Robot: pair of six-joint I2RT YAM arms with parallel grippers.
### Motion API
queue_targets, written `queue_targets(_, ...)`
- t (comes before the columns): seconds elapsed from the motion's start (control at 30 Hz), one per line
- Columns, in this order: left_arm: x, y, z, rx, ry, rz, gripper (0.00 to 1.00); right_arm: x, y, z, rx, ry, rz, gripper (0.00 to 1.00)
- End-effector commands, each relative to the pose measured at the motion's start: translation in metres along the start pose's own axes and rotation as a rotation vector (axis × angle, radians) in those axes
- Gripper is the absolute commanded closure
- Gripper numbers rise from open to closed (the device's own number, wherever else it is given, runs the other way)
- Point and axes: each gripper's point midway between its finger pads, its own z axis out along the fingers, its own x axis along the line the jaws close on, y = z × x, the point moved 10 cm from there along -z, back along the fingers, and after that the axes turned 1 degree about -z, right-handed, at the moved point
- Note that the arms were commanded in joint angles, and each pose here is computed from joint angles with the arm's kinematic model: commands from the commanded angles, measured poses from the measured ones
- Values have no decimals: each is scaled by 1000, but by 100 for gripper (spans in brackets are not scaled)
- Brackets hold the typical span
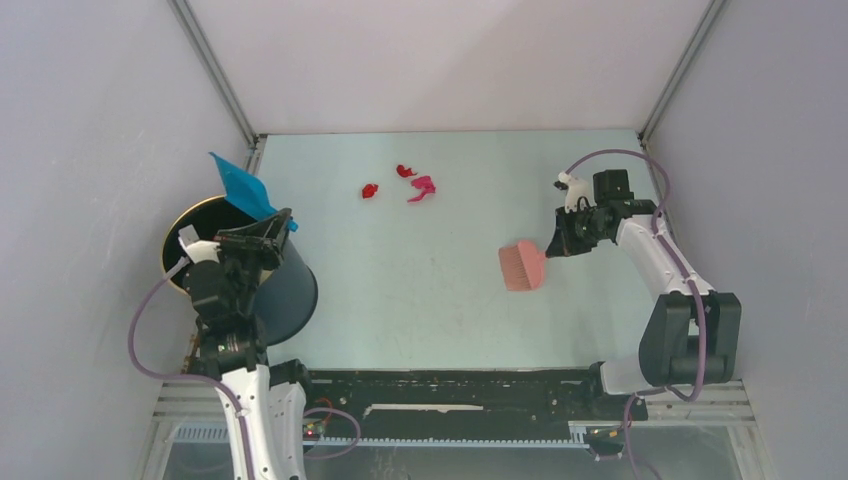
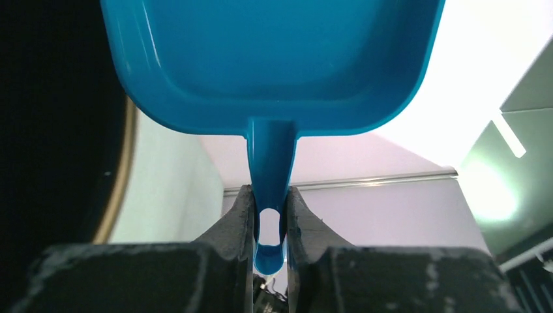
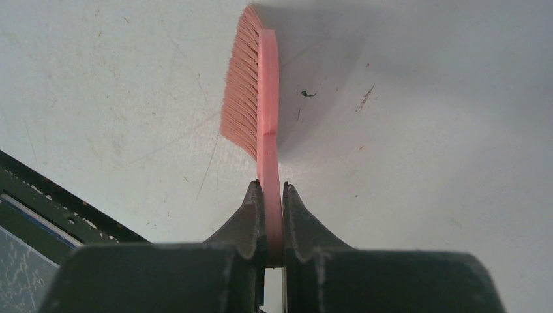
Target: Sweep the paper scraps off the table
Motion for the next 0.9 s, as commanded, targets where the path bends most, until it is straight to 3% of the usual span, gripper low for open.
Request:
queue_targets(0.0, -22, -1, -6, 17, -134, -40, 100, 1, -14, 13, 121, -2, -16, 100)
queue_targets(0.2, -58, 1, -20, 91, -597, -229, 100, -2, -15, 15, 130, -7, -3, 100)
queue_targets(0.47, -59, 7, -34, 68, -808, -374, 100, -3, -17, 19, 152, -6, 9, 100)
queue_targets(0.7, -68, 0, -29, 102, -745, -261, 100, -2, -17, 17, 143, -4, 1, 100)
queue_targets(0.87, -80, -7, -20, 114, -566, -21, 100, -3, -18, 16, 143, 11, 8, 100)
